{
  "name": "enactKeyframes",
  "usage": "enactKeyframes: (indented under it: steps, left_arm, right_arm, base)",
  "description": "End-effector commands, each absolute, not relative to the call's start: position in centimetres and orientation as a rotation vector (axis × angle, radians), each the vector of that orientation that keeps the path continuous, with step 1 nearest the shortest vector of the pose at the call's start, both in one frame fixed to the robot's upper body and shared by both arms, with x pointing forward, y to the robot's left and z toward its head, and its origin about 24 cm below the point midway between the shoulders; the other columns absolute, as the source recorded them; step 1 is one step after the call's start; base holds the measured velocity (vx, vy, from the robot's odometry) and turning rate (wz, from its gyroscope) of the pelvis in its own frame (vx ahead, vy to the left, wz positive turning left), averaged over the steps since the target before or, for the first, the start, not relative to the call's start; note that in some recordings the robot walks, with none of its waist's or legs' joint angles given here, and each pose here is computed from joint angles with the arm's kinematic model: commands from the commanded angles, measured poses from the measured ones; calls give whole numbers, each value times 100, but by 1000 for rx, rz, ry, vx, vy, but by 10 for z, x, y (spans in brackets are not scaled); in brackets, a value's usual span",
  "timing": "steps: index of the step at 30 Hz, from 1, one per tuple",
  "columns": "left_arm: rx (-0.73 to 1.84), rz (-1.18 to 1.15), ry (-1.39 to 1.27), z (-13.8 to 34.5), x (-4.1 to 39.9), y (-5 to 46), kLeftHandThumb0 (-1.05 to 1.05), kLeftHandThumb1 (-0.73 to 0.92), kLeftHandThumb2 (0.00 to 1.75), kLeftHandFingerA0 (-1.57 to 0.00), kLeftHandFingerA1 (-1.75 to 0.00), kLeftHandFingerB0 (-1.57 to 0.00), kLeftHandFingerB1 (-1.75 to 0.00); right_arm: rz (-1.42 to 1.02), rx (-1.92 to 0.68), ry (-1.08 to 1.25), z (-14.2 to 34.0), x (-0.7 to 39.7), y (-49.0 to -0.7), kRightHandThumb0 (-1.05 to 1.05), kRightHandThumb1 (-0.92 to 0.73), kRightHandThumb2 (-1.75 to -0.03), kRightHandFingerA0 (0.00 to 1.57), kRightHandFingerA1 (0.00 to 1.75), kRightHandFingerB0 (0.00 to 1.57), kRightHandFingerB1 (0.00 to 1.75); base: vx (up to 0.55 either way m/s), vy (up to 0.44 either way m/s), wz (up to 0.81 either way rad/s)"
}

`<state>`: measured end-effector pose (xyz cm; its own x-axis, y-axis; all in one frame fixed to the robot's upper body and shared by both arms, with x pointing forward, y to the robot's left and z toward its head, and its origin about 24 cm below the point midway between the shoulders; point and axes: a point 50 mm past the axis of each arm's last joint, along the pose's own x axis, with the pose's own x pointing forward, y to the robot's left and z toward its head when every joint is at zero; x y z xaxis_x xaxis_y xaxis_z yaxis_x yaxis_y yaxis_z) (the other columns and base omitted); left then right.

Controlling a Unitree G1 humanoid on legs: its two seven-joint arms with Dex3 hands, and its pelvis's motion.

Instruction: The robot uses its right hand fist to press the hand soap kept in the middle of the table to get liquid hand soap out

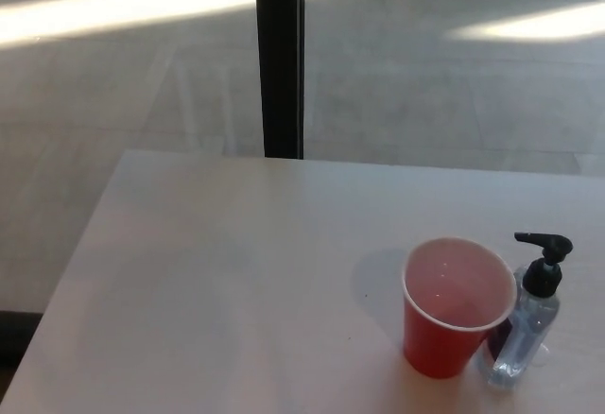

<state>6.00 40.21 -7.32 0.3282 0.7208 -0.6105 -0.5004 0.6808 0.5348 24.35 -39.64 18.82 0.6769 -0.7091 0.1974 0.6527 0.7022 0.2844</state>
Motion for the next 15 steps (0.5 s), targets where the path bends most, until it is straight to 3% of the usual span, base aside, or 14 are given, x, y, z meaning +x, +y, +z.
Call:
enactKeyframes:
  steps: [1, 2, 4, 5, 6, 7, 12, 13, 14, 15]
  left_arm:
    - [290, 876, 927, -67, 59, 410, -36, 47, 96, -74, -92, -53, -78]
    - [291, 878, 928, -67, 59, 410, -35, 47, 97, -74, -92, -51, -78]
    - [290, 869, 918, -66, 58, 410, -37, 46, 98, -73, -94, -53, -82]
    - [294, 863, 922, -66, 58, 410, -37, 42, 106, -75, -89, -56, -78]
    - [294, 863, 922, -66, 58, 410, -37, 42, 106, -75, -89, -56, -78]
    - [293, 864, 924, -66, 58, 410, -36, 46, 100, -74, -92, -53, -79]
    - [287, 870, 936, -66, 50, 412, -36, 44, 107, -81, -92, -53, -77]
    - [284, 875, 931, -65, 49, 413, -34, 47, 101, -77, -96, -52, -80]
    - [293, 871, 931, -65, 49, 413, -36, 44, 107, -79, -91, -56, -78]
    - [294, 869, 933, -65, 48, 413, -37, 44, 107, -77, -90, -56, -78]
  right_arm:
    - [-314, 154, -423, 257, 267, -335, -5, -71, -103, 97, 175, 81, 121]
    - [-266, 156, -414, 259, 269, -330, -2, -83, -93, 91, 175, 71, 127]
    - [-205, 130, -406, 260, 273, -324, -2, -81, -97, 89, 175, 69, 130]
    - [-152, 133, -386, 260, 278, -313, -6, -66, -105, 114, 170, 81, 122]
    - [-152, 133, -386, 260, 278, -313, -6, -66, -105, 114, 170, 81, 122]
    - [-102, 143, -375, 261, 279, -303, -14, -60, -106, 94, 175, 80, 121]
    - [60, 43, -329, 256, 279, -263, -19, -55, -110, 95, 175, 80, 134]
    - [62, 38, -318, 254, 280, -259, -24, -56, -118, 123, 137, 89, 112]
    - [73, 24, -308, 252, 281, -255, -15, -56, -121, 100, 175, 79, 138]
    - [81, 8, -296, 250, 282, -252, -14, -56, -123, 101, 175, 80, 138]
  base:
    - [0, 0, 0]
    - [0, 0, 0]
    - [0, 0, 0]
    - [0, 0, 0]
    - [0, 0, 0]
    - [0, 0, 0]
    - [0, 0, 0]
    - [0, 0, 0]
    - [0, 0, 0]
    - [0, 0, 0]
